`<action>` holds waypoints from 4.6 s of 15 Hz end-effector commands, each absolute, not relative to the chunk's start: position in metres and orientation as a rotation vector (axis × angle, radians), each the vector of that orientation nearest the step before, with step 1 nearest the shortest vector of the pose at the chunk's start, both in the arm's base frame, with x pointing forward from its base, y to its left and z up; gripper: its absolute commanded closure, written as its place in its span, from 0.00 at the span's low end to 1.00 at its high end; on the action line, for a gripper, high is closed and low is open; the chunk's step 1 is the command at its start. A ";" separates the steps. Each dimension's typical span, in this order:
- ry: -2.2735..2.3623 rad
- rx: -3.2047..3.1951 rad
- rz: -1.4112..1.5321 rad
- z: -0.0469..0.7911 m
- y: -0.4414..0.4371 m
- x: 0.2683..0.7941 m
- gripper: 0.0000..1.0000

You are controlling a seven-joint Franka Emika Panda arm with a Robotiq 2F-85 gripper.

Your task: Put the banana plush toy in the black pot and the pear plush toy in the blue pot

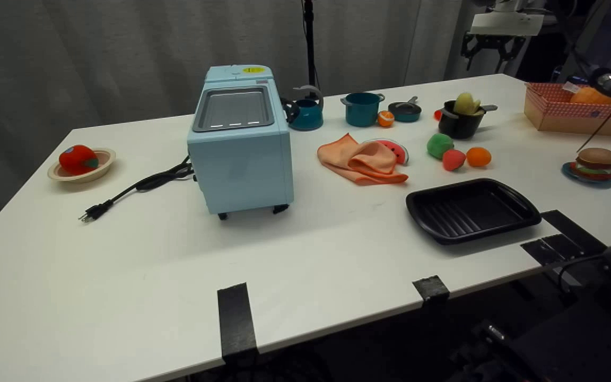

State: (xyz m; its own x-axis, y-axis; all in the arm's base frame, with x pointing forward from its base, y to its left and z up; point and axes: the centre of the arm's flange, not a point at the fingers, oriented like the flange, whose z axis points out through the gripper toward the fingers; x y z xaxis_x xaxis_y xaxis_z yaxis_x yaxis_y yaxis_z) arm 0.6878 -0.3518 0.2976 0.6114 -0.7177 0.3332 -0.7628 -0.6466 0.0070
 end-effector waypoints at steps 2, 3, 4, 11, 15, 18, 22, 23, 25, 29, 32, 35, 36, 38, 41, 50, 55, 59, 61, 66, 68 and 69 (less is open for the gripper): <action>-1.243 2.673 0.493 0.300 -0.353 0.697 0.00; -1.239 2.677 0.490 0.301 -0.352 0.697 0.00; -1.234 2.686 0.484 0.303 -0.350 0.697 0.00; -1.119 2.875 0.325 0.307 -0.308 0.701 0.00; -1.020 2.964 0.210 0.293 -0.281 0.704 0.00; -0.942 3.003 0.140 0.271 -0.264 0.706 0.00; -0.850 3.035 0.034 0.235 -0.238 0.706 0.00; -0.826 3.038 0.013 0.227 -0.231 0.706 0.00; -0.792 3.042 -0.037 0.211 -0.221 0.706 0.00; -0.767 3.024 -0.163 0.184 -0.210 0.700 0.00; -0.763 2.993 -0.250 0.170 -0.207 0.691 0.00; -0.756 2.958 -0.312 0.162 -0.206 0.681 0.00; -0.747 2.954 -0.321 0.158 -0.205 0.679 0.00; -0.730 2.946 -0.299 0.148 -0.201 0.676 0.00; -0.724 2.947 -0.307 0.135 -0.195 0.678 0.32; -0.701 2.973 -0.196 0.177 -0.184 0.703 0.96; -0.723 3.002 0.029 0.220 -0.167 0.739 0.95; -0.773 3.026 0.220 0.269 -0.158 0.789 0.95; -0.796 3.035 0.317 0.293 -0.154 0.809 0.95; -0.863 3.046 0.483 0.317 -0.142 0.849 0.95; -0.894 3.034 0.527 0.315 -0.142 0.858 0.95; -0.901 3.028 0.535 0.314 -0.142 0.861 0.95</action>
